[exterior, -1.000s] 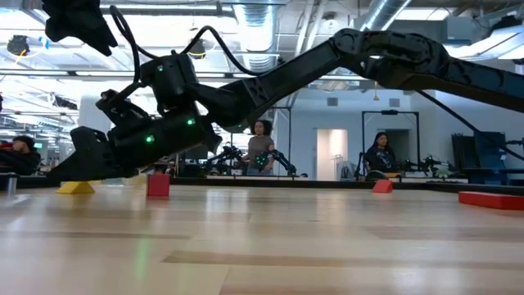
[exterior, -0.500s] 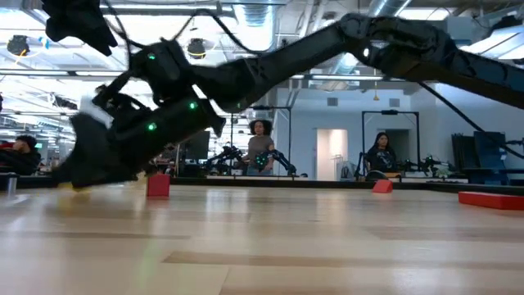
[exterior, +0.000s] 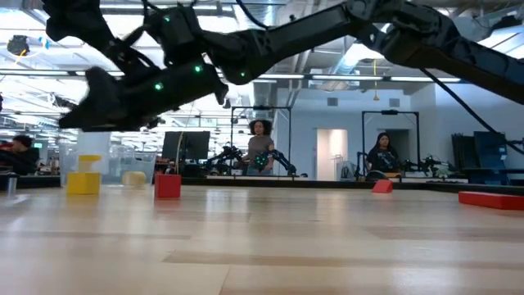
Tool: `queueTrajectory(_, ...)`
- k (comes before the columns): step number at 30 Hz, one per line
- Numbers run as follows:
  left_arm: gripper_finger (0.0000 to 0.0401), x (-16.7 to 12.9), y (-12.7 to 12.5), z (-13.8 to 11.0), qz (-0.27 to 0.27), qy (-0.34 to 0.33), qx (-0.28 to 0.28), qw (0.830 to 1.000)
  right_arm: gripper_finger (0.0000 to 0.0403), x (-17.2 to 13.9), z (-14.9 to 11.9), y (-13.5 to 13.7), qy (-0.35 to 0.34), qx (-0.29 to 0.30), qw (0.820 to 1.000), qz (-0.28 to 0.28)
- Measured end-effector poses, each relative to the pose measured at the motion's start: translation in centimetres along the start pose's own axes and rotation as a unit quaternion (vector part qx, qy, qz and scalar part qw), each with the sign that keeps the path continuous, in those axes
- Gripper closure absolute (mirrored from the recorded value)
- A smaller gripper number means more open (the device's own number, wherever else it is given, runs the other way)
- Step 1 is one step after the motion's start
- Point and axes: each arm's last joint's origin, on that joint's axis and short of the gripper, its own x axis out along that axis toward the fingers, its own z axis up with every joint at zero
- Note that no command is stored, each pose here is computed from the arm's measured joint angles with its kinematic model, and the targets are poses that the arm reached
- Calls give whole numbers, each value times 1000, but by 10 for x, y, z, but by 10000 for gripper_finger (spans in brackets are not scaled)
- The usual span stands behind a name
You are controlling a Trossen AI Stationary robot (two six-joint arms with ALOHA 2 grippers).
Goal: Sort & place blocks by color
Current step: Put the yellow block into the transparent white bin
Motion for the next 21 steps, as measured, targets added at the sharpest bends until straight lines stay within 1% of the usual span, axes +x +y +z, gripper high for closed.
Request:
queueTrajectory(4, 233, 0, 0, 0, 0, 0, -4, 1000, 117, -3, -8, -24, 5, 8, 1000, -19)
queueTrajectory(7, 233, 0, 0, 0, 0, 0, -6, 1000, 117, 2, -17, -33, -18, 16, 1000, 2)
queueTrajectory(9, 233, 0, 0, 0, 0, 0, -8, 1000, 117, 3, -22, -35, -18, 36, 999, 22)
queueTrajectory(11, 233, 0, 0, 0, 0, -1, -13, 1000, 117, 9, -30, -33, -29, 31, 999, 23)
queueTrajectory(14, 233, 0, 0, 0, 0, -1, -23, 1000, 117, 12, -40, -31, -11, 44, 998, 34)
queueTrajectory(16, 233, 0, 0, 0, 0, -1, -25, 1000, 117, 14, -42, -30, -14, 45, 998, 36)
queueTrajectory(21, 233, 0, 0, 0, 0, -1, -28, 1000, 117, 14, -47, -29, 10, 50, 998, 39)
